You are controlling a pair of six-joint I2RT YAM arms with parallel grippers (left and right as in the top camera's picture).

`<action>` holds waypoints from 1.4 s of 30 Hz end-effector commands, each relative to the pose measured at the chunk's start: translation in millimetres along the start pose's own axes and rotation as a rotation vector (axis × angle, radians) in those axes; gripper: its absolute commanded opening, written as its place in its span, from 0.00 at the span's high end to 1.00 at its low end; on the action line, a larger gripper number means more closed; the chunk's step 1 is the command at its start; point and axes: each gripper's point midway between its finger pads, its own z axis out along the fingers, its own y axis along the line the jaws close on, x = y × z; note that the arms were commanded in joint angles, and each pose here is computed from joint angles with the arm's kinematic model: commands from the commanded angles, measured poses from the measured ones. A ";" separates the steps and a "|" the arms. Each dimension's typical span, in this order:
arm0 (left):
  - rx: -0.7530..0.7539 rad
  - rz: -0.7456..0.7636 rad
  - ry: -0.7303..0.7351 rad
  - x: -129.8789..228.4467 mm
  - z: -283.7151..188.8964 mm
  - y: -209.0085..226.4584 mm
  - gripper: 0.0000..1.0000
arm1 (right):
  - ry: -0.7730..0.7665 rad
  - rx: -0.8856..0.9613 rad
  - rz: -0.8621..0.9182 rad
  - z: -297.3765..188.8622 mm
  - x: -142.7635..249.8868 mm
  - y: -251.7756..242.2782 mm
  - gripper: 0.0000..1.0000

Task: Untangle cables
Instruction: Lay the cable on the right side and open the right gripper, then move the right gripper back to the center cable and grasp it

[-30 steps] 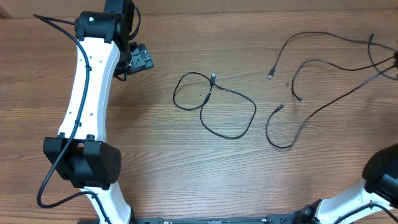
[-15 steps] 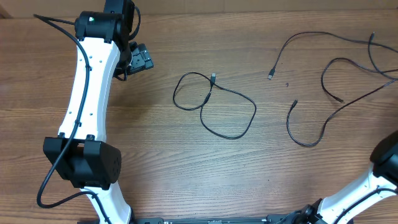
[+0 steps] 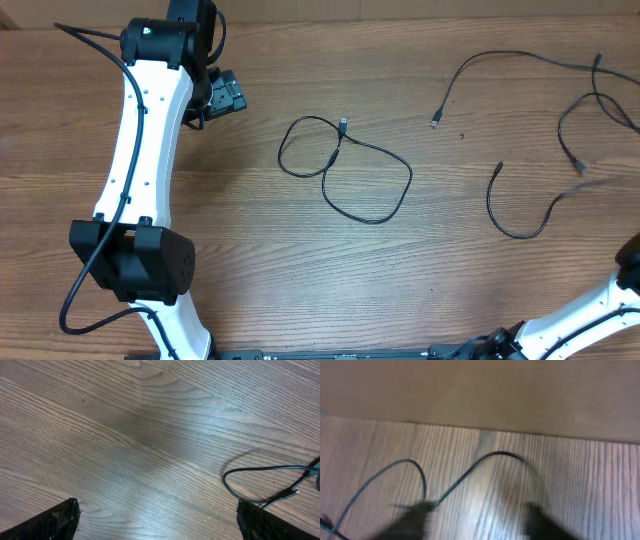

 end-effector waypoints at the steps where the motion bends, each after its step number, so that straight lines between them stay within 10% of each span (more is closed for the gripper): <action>1: -0.008 0.024 -0.018 -0.6 -4.2 0.4 0.00 | 0.100 -0.100 -0.009 -0.7 18.5 14.3 0.00; 21: -0.007 0.024 -0.018 -0.7 -4.2 0.3 0.00 | 0.631 -0.677 -0.656 -105.4 215.1 138.3 0.00; 42: -0.007 0.024 -0.018 -0.7 -4.3 0.4 0.00 | 0.657 -1.051 -1.638 -255.1 519.3 187.3 0.03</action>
